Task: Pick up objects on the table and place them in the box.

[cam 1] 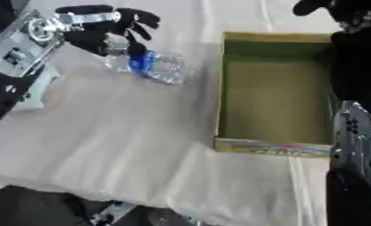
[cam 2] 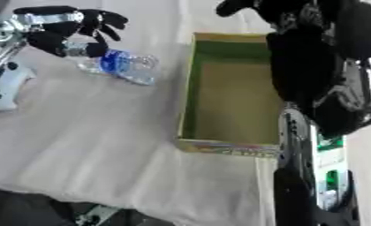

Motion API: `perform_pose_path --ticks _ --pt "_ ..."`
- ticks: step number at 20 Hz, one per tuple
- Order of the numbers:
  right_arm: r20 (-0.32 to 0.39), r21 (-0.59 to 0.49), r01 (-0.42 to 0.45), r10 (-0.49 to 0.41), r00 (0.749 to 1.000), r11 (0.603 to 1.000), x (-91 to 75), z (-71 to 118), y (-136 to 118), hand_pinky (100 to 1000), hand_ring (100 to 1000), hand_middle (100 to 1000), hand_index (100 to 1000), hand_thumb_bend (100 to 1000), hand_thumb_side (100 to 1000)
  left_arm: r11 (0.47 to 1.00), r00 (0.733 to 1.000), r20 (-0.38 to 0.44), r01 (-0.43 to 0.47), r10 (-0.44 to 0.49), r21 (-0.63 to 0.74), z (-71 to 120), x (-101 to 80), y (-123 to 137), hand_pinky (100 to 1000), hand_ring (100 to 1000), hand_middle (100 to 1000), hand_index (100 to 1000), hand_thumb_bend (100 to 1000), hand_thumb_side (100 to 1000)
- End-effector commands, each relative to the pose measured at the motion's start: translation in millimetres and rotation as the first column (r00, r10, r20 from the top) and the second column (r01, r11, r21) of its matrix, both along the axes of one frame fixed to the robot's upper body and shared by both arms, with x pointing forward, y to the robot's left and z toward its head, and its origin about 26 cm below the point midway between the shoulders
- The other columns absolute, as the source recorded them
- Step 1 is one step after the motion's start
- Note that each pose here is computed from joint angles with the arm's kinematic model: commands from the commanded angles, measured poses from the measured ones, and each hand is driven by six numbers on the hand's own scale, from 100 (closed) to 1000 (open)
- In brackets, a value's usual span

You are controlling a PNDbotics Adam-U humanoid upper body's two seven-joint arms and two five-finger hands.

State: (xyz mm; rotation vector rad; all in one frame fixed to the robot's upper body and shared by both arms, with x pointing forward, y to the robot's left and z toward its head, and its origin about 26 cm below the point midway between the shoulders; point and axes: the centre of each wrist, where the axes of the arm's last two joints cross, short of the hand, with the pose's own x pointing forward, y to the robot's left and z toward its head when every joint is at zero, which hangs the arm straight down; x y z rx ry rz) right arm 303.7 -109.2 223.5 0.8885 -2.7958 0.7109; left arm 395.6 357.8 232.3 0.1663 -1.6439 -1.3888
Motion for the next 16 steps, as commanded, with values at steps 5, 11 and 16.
perform_pose_path --ticks 5,11,16 --pt "0.032 -0.001 -0.016 0.016 0.999 1.000 -3.4 7.7 1.5 623 756 866 897 100 1000 1.000 0.999 0.030 -0.023 0.023 -0.009 14.0 -0.8 9.1 730 868 1000 942 368 708" --pt "0.031 -0.002 -0.016 0.016 0.999 1.000 -3.2 7.3 1.1 623 755 866 896 100 1000 0.999 0.997 0.063 -0.047 0.046 0.003 23.3 3.7 11.3 735 870 1000 943 368 708" --pt "0.030 -0.004 -0.016 0.016 0.999 1.000 -3.2 7.0 0.7 623 755 866 895 100 1000 0.998 0.996 0.063 -0.057 0.057 0.009 24.1 9.4 11.5 736 870 1000 943 366 714"
